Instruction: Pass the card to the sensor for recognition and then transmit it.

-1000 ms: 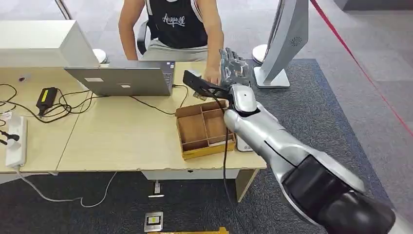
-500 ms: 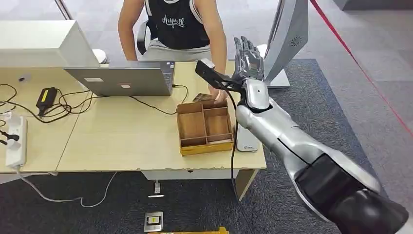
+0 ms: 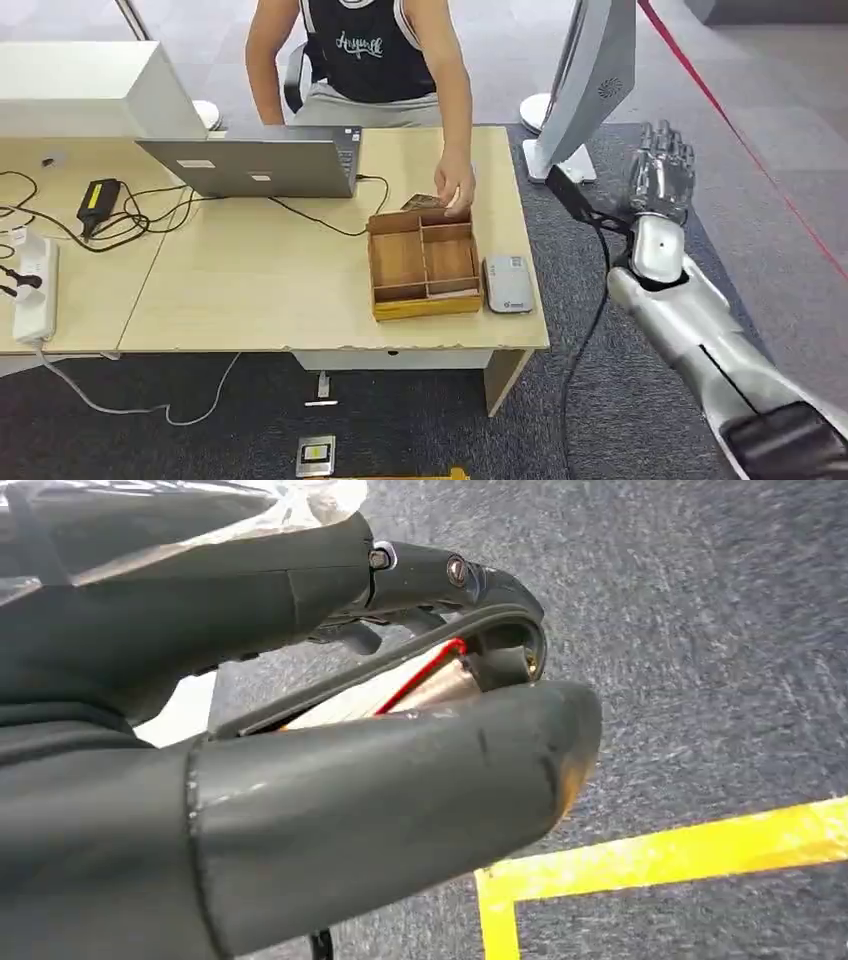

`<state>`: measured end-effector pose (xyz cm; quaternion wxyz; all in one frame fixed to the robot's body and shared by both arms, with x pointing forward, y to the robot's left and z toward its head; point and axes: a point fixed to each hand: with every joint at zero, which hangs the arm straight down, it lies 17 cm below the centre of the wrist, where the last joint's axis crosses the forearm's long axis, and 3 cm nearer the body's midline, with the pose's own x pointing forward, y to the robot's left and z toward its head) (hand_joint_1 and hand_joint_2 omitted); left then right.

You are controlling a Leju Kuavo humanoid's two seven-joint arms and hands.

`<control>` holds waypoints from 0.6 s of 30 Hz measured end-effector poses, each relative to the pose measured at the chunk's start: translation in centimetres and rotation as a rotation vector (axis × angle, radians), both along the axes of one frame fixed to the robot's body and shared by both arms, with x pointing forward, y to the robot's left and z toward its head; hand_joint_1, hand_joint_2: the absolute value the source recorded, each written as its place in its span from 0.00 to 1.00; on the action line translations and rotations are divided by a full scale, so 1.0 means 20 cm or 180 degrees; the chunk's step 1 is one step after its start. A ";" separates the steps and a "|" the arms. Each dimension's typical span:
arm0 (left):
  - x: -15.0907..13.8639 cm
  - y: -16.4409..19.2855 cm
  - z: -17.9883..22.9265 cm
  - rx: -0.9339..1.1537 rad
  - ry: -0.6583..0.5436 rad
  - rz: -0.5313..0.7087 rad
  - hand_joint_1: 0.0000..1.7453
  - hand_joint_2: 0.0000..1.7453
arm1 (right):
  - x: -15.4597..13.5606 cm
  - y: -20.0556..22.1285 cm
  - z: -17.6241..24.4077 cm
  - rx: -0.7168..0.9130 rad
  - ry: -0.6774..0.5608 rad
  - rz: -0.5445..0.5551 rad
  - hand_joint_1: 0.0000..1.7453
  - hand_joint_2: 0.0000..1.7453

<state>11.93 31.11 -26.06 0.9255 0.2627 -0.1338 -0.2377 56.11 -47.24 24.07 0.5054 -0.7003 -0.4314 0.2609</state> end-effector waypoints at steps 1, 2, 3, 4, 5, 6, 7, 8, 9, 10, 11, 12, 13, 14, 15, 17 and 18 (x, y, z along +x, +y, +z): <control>-0.01 0.00 0.00 -0.0001 0.0008 0.0025 0.00 0.00 | -0.06 -0.07 -0.05 0.0043 0.0025 -0.0087 0.00 1.00; -0.01 0.01 0.00 -0.0001 0.0009 0.0045 0.00 0.00 | -0.12 -0.16 -0.09 0.0106 0.0026 -0.0194 0.00 1.00; -0.01 0.01 0.00 -0.0003 0.0009 0.0053 0.00 0.00 | -0.18 -0.23 -0.14 0.0153 0.0040 -0.0267 0.00 1.00; -0.01 0.01 0.00 -0.0006 0.0006 0.0058 0.00 0.00 | -0.25 -0.31 -0.17 0.0207 0.0037 -0.0354 0.00 1.00; -0.01 0.01 0.00 -0.0008 0.0010 0.0065 0.00 0.00 | -0.30 -0.38 -0.18 0.0253 0.0011 -0.0437 0.00 1.00; -0.02 0.01 0.00 -0.0007 0.0014 0.0067 0.00 0.00 | -0.34 -0.44 -0.19 0.0281 -0.0010 -0.0508 0.00 1.00; -0.02 0.02 0.00 -0.0001 0.0015 0.0070 0.00 0.00 | -0.37 -0.48 -0.18 0.0294 -0.0038 -0.0560 0.00 1.00; -0.01 0.02 0.00 0.0000 0.0011 0.0071 0.00 0.00 | -0.41 -0.54 -0.15 0.0301 -0.0090 -0.0632 0.00 1.00; -0.01 0.02 0.00 0.0000 0.0007 0.0072 0.00 0.00 | -0.44 -0.58 -0.13 0.0309 -0.0131 -0.0684 0.00 1.00; -0.01 0.02 0.00 0.0000 0.0004 0.0075 0.00 0.00 | -0.46 -0.62 -0.11 0.0319 -0.0171 -0.0726 0.00 1.00; -0.01 0.02 0.00 -0.0001 0.0004 0.0078 0.00 0.00 | -0.48 -0.64 -0.09 0.0334 -0.0211 -0.0764 0.00 1.00; -0.01 0.02 0.00 0.0000 0.0004 0.0080 0.00 0.00 | -0.49 -0.66 -0.08 0.0346 -0.0240 -0.0790 0.00 1.00; -0.01 0.02 0.00 0.0000 0.0003 0.0081 0.00 0.00 | -0.50 -0.68 -0.07 0.0352 -0.0260 -0.0812 0.00 1.00; 0.00 0.02 0.00 -0.0001 0.0002 0.0082 0.00 0.00 | -0.52 -0.70 -0.05 0.0357 -0.0288 -0.0834 0.00 1.00; 0.00 0.02 0.00 -0.0001 0.0001 0.0086 0.00 0.00 | -0.53 -0.71 -0.05 0.0361 -0.0304 -0.0853 0.00 1.00; 0.00 0.02 0.00 -0.0008 0.0001 0.0101 0.00 0.00 | -0.56 -0.76 -0.02 0.0373 -0.0351 -0.0926 0.00 1.00; 0.00 0.02 0.00 -0.0015 -0.0002 0.0118 0.00 0.00 | -0.58 -0.79 -0.03 0.0405 -0.0365 -0.0980 0.00 1.00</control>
